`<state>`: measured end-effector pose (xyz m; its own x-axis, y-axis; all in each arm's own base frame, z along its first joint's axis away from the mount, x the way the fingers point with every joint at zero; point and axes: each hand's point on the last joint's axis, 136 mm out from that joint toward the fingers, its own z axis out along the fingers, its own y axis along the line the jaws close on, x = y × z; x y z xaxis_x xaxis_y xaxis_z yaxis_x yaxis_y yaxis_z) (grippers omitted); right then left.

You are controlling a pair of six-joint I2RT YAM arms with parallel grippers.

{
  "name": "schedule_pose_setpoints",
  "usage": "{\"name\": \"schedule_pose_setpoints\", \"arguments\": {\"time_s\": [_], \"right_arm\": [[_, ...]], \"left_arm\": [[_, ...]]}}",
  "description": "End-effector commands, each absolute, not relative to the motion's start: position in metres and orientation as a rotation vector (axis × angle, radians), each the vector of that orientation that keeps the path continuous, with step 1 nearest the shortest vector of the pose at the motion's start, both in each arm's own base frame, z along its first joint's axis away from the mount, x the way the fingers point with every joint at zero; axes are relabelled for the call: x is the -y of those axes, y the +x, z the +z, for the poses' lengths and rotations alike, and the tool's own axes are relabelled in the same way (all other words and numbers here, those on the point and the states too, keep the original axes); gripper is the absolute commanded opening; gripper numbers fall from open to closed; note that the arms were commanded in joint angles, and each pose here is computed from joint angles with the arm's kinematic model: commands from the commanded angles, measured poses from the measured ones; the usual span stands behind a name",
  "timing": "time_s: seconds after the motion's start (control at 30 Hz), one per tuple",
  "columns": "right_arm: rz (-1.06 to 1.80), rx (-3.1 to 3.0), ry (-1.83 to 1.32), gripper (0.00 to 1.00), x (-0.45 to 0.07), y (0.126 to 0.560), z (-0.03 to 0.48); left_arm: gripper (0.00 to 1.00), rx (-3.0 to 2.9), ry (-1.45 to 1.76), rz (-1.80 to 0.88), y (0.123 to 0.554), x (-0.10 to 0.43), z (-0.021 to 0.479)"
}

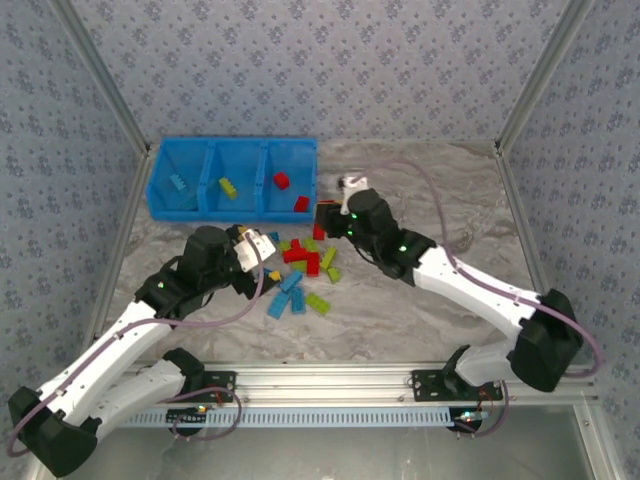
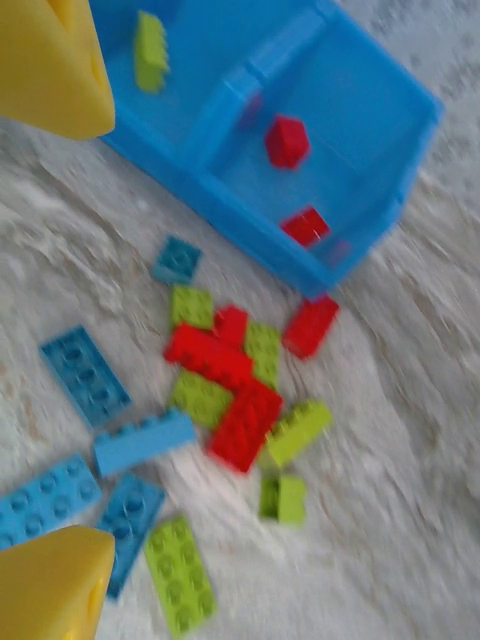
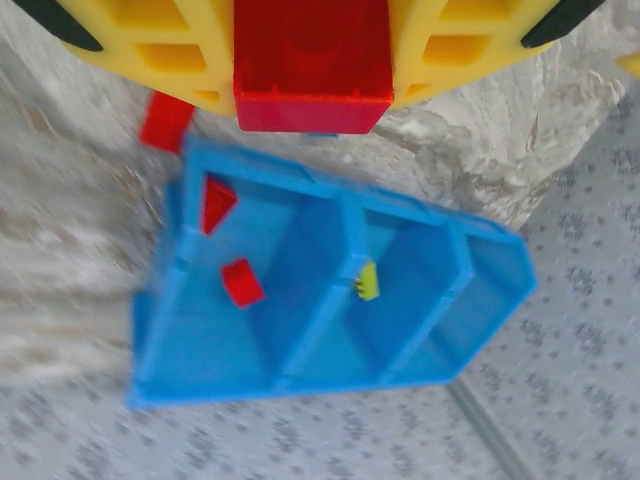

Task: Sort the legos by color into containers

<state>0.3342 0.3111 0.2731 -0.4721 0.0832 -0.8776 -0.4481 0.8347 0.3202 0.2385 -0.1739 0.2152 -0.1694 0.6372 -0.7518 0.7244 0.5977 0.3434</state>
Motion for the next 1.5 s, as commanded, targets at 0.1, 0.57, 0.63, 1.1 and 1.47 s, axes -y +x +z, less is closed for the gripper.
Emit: {"name": "schedule_pose_setpoints", "arguments": {"time_s": [0.1,0.57,0.63,1.1,1.47], "right_arm": [[0.321,-1.975,-0.603,0.30,-0.366,0.403,0.244],[0.115,-2.137,-0.514,0.52,-0.359,0.479,0.211],[0.125,-2.127,-0.514,0.52,-0.355,0.470,0.223],[0.648,-1.974,-0.427,0.83,-0.253,0.266,0.292],[0.632,-2.092,-0.366,0.91,-0.190,0.206,0.235]], "left_arm": [[0.99,-1.883,0.899,0.078,0.257,0.143,0.238],[0.99,-1.900,0.822,0.080,0.264,0.134,0.242],[0.99,-1.916,0.770,0.082,0.270,0.129,0.243],[0.99,-1.984,-0.093,-0.087,0.307,0.052,0.260],[0.98,-2.285,-0.882,-0.827,0.258,0.130,0.172]]}}
